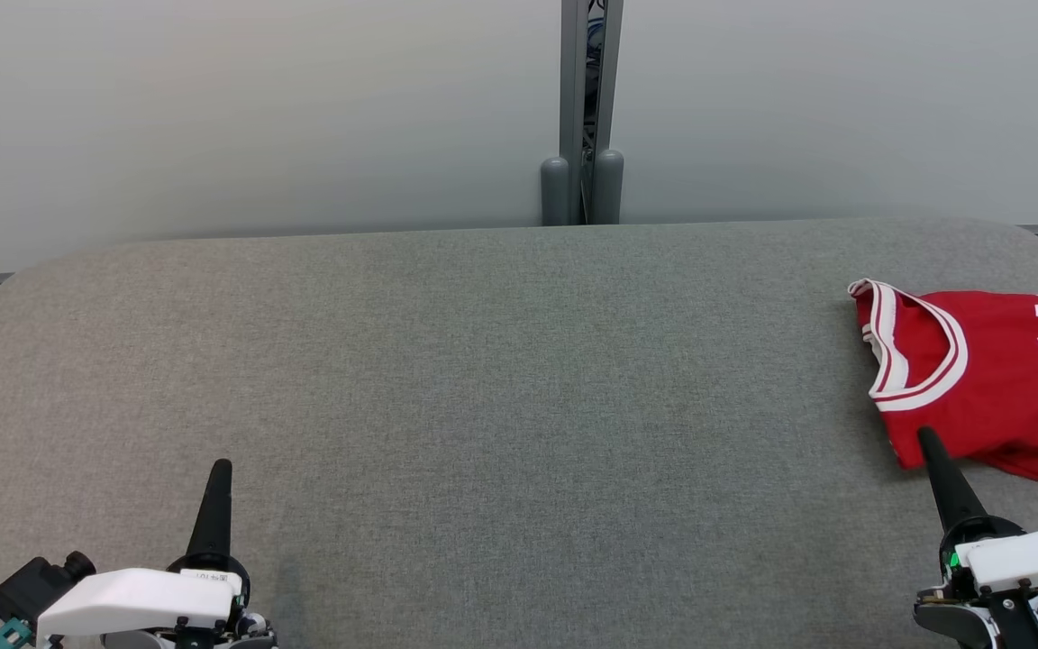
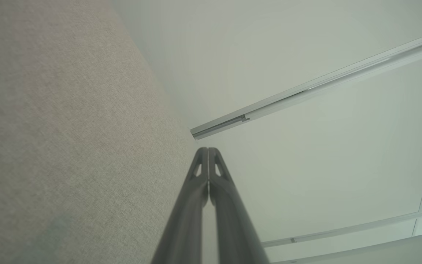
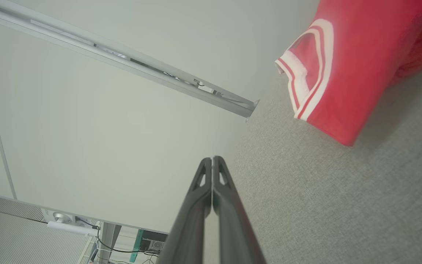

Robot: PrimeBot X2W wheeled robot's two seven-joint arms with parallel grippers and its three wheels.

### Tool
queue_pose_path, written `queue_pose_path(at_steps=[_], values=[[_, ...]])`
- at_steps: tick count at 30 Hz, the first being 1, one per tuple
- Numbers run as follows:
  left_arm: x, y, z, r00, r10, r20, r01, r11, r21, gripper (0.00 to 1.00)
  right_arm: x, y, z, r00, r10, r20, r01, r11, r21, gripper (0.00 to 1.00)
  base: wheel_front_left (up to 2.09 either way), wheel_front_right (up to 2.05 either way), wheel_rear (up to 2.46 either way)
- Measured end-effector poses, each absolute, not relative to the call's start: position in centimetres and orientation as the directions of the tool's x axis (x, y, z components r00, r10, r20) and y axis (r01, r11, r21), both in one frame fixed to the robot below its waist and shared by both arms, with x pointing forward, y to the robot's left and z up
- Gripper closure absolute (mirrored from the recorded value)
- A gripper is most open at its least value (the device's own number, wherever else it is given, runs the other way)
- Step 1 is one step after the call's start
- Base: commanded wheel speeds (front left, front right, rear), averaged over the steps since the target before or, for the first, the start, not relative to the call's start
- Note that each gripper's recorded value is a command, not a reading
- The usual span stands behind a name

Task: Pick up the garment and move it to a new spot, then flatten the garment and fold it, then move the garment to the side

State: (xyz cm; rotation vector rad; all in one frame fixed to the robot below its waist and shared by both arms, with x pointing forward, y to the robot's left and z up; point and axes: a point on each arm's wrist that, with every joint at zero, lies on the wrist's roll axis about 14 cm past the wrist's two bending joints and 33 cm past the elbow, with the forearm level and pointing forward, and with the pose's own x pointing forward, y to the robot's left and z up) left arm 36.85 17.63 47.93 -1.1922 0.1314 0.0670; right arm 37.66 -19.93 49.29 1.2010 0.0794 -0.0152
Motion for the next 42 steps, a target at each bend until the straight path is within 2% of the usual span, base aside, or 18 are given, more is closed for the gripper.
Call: queue_pose_path(at_steps=[42], values=[[37.7, 18.4, 49.8, 0.999, 0.018, -0.035, -0.036, 0.062, -0.997, 1.0, 38.8, -20.9, 50.3, 0.999, 0.032, -0.024, 0.022, 0.062, 0.998, 1.0, 0.0, 0.0, 0.0]])
